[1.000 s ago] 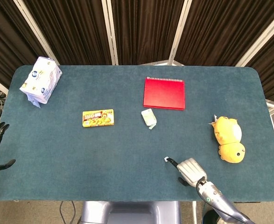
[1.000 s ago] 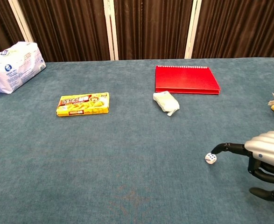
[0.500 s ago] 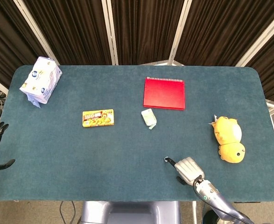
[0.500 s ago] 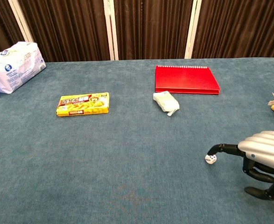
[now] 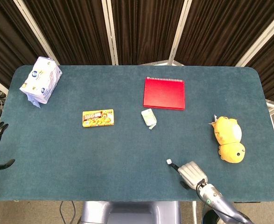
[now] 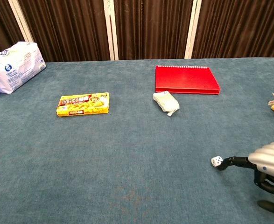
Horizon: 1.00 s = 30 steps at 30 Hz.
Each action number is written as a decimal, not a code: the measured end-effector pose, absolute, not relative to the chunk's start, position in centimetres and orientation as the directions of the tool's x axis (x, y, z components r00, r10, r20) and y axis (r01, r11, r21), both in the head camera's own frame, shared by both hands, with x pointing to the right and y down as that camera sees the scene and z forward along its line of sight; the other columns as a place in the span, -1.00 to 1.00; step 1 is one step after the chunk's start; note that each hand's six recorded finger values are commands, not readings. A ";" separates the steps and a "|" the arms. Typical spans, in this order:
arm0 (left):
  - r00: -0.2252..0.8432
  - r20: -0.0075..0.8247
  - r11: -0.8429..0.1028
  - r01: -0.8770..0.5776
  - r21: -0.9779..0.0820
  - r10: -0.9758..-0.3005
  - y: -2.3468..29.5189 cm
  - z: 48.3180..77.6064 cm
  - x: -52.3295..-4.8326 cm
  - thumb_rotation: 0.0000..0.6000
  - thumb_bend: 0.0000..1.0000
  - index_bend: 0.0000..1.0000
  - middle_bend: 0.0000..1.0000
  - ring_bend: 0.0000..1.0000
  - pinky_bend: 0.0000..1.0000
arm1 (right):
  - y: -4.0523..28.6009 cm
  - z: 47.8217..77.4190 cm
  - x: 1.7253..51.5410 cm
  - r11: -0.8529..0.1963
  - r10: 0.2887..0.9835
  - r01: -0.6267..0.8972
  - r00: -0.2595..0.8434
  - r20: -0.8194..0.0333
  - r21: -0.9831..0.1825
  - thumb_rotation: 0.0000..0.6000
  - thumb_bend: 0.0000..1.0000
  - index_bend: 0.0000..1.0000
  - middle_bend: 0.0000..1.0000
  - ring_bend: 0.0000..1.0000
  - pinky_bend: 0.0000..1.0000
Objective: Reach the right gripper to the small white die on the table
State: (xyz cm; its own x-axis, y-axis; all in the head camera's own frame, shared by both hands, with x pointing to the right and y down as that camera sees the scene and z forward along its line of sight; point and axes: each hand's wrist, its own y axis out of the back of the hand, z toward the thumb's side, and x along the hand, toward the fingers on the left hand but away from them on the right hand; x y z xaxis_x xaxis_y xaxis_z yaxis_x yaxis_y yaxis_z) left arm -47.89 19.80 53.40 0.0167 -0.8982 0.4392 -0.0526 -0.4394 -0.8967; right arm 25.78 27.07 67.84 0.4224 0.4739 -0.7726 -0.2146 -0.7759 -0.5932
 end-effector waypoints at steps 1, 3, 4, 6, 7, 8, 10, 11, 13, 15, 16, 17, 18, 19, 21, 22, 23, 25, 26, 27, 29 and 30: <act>0.017 0.439 -0.439 -0.053 -0.897 -0.898 19.8 53.4 -47.9 1.00 -1.00 -1.00 -1.00 -1.00 -1.00 | 27.2 67.8 25.9 -0.777 0.471 -0.217 0.422 -0.775 -0.591 1.00 -0.20 -0.71 0.74 0.69 1.00; 0.017 0.438 -0.438 -0.054 -0.897 -0.899 19.8 53.3 -47.9 1.00 -1.00 -1.00 -1.00 -1.00 -1.00 | 27.5 67.6 26.2 -0.778 0.467 -0.222 0.421 -0.778 -0.587 1.00 -0.19 -0.70 0.74 0.69 1.00; 0.017 0.437 -0.438 -0.054 -0.898 -0.899 19.8 53.3 -47.9 1.00 -1.00 -1.00 -1.00 -1.00 -1.00 | 27.6 67.5 26.3 -0.778 0.466 -0.223 0.421 -0.778 -0.587 1.00 -0.20 -0.70 0.74 0.69 1.00; 0.017 0.437 -0.437 -0.054 -0.898 -0.899 19.8 53.3 -47.9 1.00 -1.00 -1.00 -1.00 -1.00 -1.00 | 27.8 67.2 26.4 -0.776 0.465 -0.227 0.425 -0.777 -0.589 1.00 -0.19 -0.70 0.74 0.69 1.00; 0.017 0.437 -0.438 -0.054 -0.898 -0.899 19.8 53.3 -47.9 1.00 -1.00 -1.00 -1.00 -1.00 -1.00 | 27.9 67.0 26.4 -0.773 0.466 -0.227 0.429 -0.774 -0.592 1.00 -0.19 -0.70 0.74 0.69 1.00; 0.018 0.438 -0.438 -0.054 -0.897 -0.899 19.8 53.3 -47.9 1.00 -1.00 -1.00 -1.00 -1.00 -1.00 | 28.0 66.8 26.4 -0.771 0.468 -0.226 0.433 -0.770 -0.595 1.00 -0.19 -0.70 0.74 0.69 1.00; 0.019 0.438 -0.438 -0.054 -0.897 -0.899 19.8 53.3 -47.9 1.00 -1.00 -1.00 -1.00 -1.00 -1.00 | 28.0 66.2 26.4 -0.765 0.476 -0.219 0.443 -0.760 -0.606 1.00 -0.19 -0.70 0.74 0.69 1.00; 0.020 0.438 -0.438 -0.054 -0.897 -0.899 19.8 53.3 -47.8 1.00 -1.00 -1.00 -1.00 -1.00 -1.00 | 27.9 65.9 26.4 -0.761 0.481 -0.214 0.447 -0.754 -0.612 1.00 -0.20 -0.70 0.74 0.69 1.00; 0.020 0.437 -0.438 -0.054 -0.897 -0.899 19.9 53.3 -47.8 1.00 -1.00 -1.00 -1.00 -1.00 -1.00 | 27.7 65.1 26.4 -0.752 0.496 -0.201 0.456 -0.739 -0.628 1.00 -0.20 -0.71 0.74 0.69 1.00; 0.020 0.437 -0.437 -0.055 -0.898 -0.899 19.9 53.3 -47.8 1.00 -1.00 -1.00 -1.00 -1.00 -1.00 | 27.4 64.2 26.5 -0.741 0.515 -0.185 0.461 -0.723 -0.646 1.00 -0.19 -0.71 0.74 0.69 1.00; 0.020 0.436 -0.436 -0.056 -0.898 -0.900 19.9 53.2 -47.8 1.00 -1.00 -1.00 -1.00 -1.00 -1.00 | 27.2 63.9 26.6 -0.735 0.525 -0.178 0.461 -0.715 -0.654 1.00 -0.19 -0.70 0.74 0.69 1.00; 0.020 0.435 -0.436 -0.056 -0.898 -0.900 19.9 53.2 -47.8 1.00 -1.00 -1.00 -1.00 -1.00 -1.00 | 27.0 63.5 26.8 -0.730 0.535 -0.170 0.461 -0.708 -0.662 1.00 -0.19 -0.70 0.74 0.69 1.00; 0.021 0.434 -0.435 -0.057 -0.899 -0.901 19.9 53.2 -47.8 1.00 -1.00 -1.00 -1.00 -1.00 -1.00 | 26.7 63.0 27.0 -0.721 0.551 -0.159 0.460 -0.697 -0.675 1.00 -0.20 -0.70 0.74 0.69 1.00; 0.021 0.434 -0.434 -0.058 -0.899 -0.901 19.9 53.1 -47.8 1.00 -1.00 -1.00 -1.00 -1.00 -1.00 | 26.5 62.7 27.1 -0.714 0.563 -0.150 0.458 -0.688 -0.684 1.00 -0.21 -0.70 0.74 0.69 1.00; 0.023 0.432 -0.432 -0.060 -0.900 -0.902 19.9 53.1 -47.8 1.00 -1.00 -1.00 -1.00 -1.00 -1.00 | 25.9 61.7 27.6 -0.693 0.599 -0.121 0.452 -0.661 -0.711 1.00 -0.27 -0.70 0.69 0.63 0.92; 0.024 0.431 -0.432 -0.061 -0.900 -0.902 19.9 53.0 -47.8 1.00 -1.00 -1.00 -1.00 -1.00 -1.00 | 25.6 61.3 27.8 -0.682 0.616 -0.106 0.449 -0.647 -0.724 1.00 -0.36 -0.71 0.60 0.52 0.76; 0.026 0.431 -0.432 -0.062 -0.900 -0.902 19.9 53.0 -47.8 1.00 -1.00 -1.00 -1.00 -1.00 -1.00 | 25.3 60.8 28.0 -0.670 0.636 -0.087 0.445 -0.631 -0.737 1.00 -0.43 -0.71 0.51 0.42 0.60; 0.031 0.428 -0.429 -0.064 -0.901 -0.903 20.0 52.9 -47.7 1.00 -1.00 -1.00 -1.00 -1.00 -1.00 | 24.6 59.7 28.7 -0.637 0.685 -0.033 0.433 -0.586 -0.770 1.00 -0.74 -0.71 0.16 0.02 0.02; 0.033 0.427 -0.428 -0.065 -0.901 -0.904 20.0 52.8 -47.7 1.00 -1.00 -1.00 -1.00 -1.00 -1.00 | 24.2 59.2 29.0 -0.621 0.708 -0.006 0.426 -0.564 -0.784 1.00 -0.89 -0.72 -0.07 -0.24 -0.30; 0.037 0.425 -0.426 -0.067 -0.902 -0.905 20.0 52.7 -47.6 1.00 -1.00 -1.00 -1.00 -1.00 -1.00 | 23.8 58.5 29.6 -0.595 0.740 0.032 0.412 -0.531 -0.803 1.00 -0.95 -0.74 -0.22 -0.42 -0.49; 0.044 0.421 -0.423 -0.071 -0.903 -0.906 20.1 52.5 -47.5 1.00 -1.00 -1.00 -1.00 -1.00 -1.00 | 23.2 57.4 30.6 -0.549 0.788 0.087 0.386 -0.480 -0.831 1.00 -1.00 -0.84 -0.63 -0.85 -0.89; 0.048 0.418 -0.420 -0.073 -0.904 -0.907 20.2 52.4 -47.4 1.00 -1.00 -1.00 -1.00 -1.00 -1.00 | 22.9 56.7 31.4 -0.517 0.817 0.121 0.366 -0.446 -0.847 1.00 -1.00 -0.87 -0.74 -0.93 -0.96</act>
